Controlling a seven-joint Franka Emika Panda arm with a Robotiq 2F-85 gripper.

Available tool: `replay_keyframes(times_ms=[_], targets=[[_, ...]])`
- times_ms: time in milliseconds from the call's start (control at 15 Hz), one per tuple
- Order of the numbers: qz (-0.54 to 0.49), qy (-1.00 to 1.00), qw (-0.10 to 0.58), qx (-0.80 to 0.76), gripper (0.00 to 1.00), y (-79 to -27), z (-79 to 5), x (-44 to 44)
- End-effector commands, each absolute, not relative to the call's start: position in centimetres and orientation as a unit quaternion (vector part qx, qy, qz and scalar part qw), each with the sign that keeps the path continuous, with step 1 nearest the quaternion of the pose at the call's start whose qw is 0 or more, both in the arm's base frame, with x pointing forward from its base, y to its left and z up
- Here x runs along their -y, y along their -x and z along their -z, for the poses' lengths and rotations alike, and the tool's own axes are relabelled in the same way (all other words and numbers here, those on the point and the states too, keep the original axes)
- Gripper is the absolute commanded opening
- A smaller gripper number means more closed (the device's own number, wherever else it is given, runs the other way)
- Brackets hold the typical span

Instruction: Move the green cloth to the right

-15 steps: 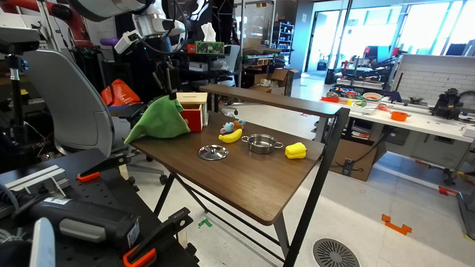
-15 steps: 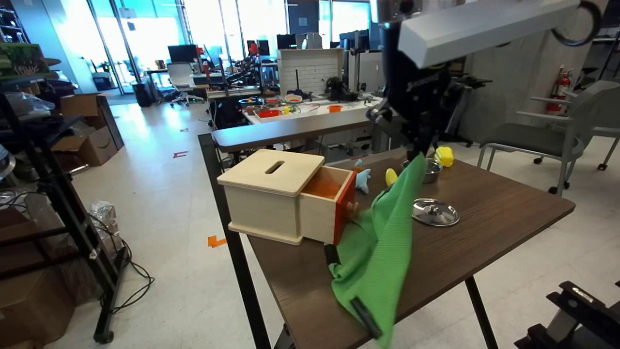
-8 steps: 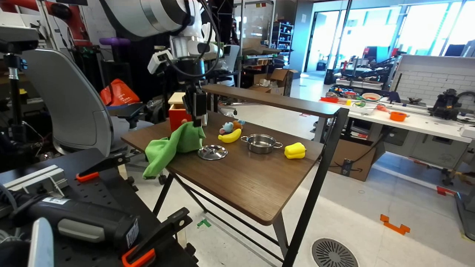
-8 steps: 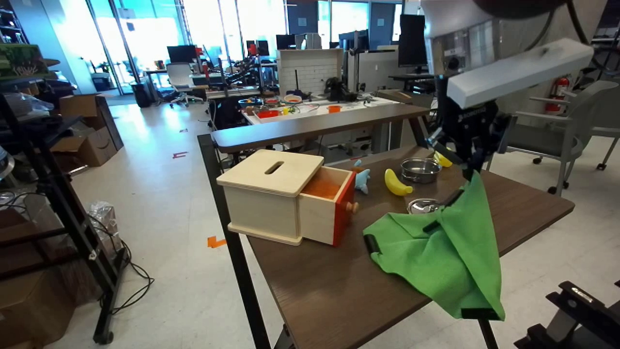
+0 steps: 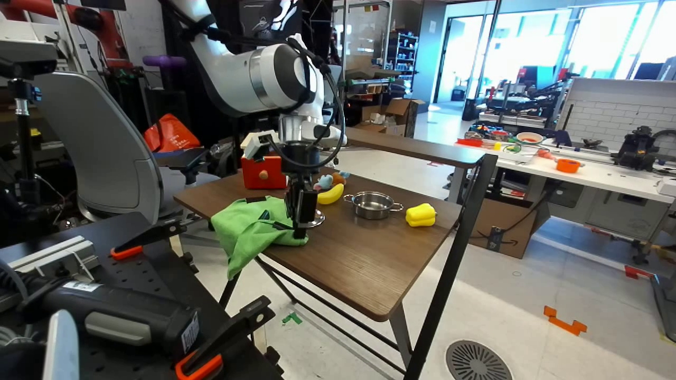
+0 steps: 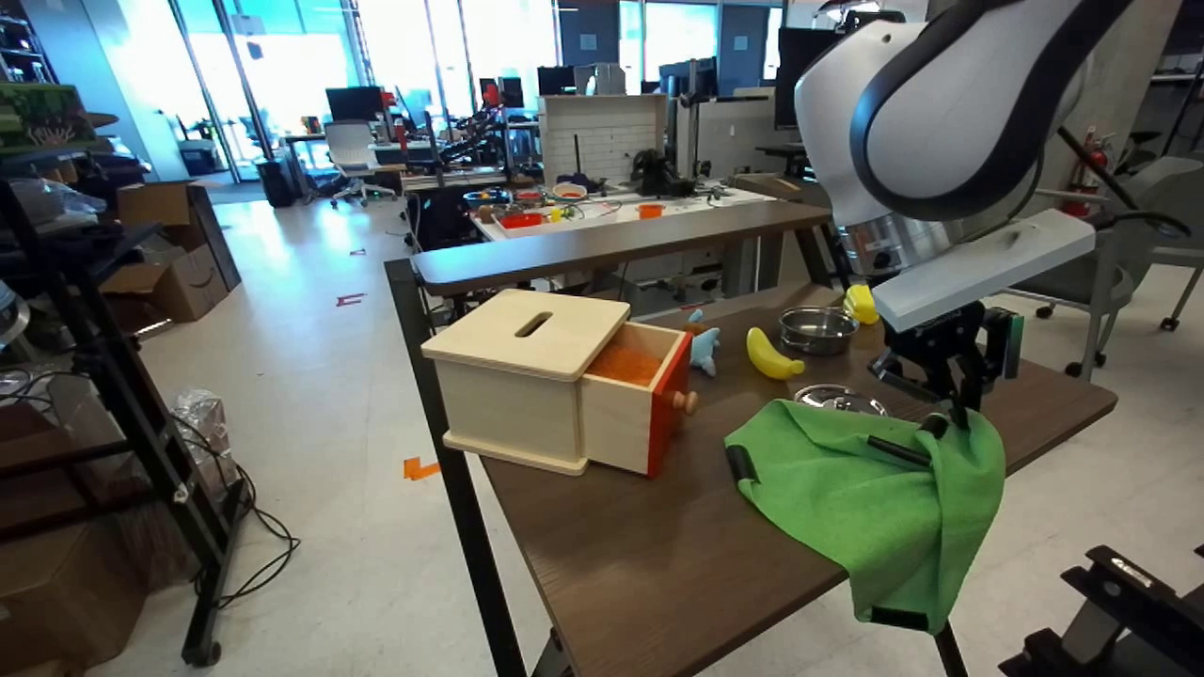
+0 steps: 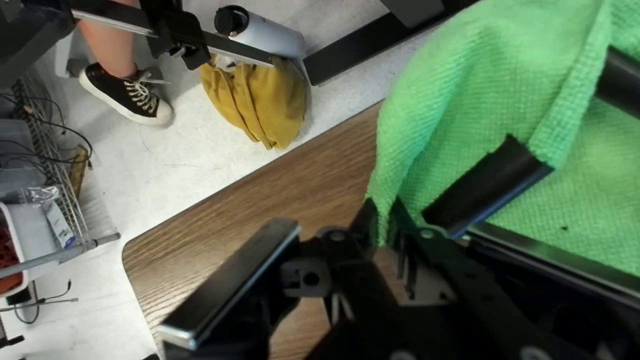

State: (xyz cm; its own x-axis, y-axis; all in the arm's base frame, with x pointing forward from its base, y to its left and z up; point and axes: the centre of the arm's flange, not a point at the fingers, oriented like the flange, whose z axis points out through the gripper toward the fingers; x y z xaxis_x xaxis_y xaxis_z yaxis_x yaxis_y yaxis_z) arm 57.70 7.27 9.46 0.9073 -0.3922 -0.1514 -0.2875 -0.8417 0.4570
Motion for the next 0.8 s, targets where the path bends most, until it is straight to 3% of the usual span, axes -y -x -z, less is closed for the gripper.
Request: replay_keyframes(times_ms=[0, 67, 200, 733], targets=[[0.147, -0.942, 0.232, 0.195, 0.02, -59.8, -7.9, -7.0], [0.154, -0.939, 0.238, 0.195, 0.32, -59.9, -7.9, -7.0], [0.153, -0.941, 0.235, 0.188, 0.38, -60.0, -9.0, -7.7], [0.074, -0.975, 0.151, 0.145, 0.98, -56.9, -20.2, -13.3]])
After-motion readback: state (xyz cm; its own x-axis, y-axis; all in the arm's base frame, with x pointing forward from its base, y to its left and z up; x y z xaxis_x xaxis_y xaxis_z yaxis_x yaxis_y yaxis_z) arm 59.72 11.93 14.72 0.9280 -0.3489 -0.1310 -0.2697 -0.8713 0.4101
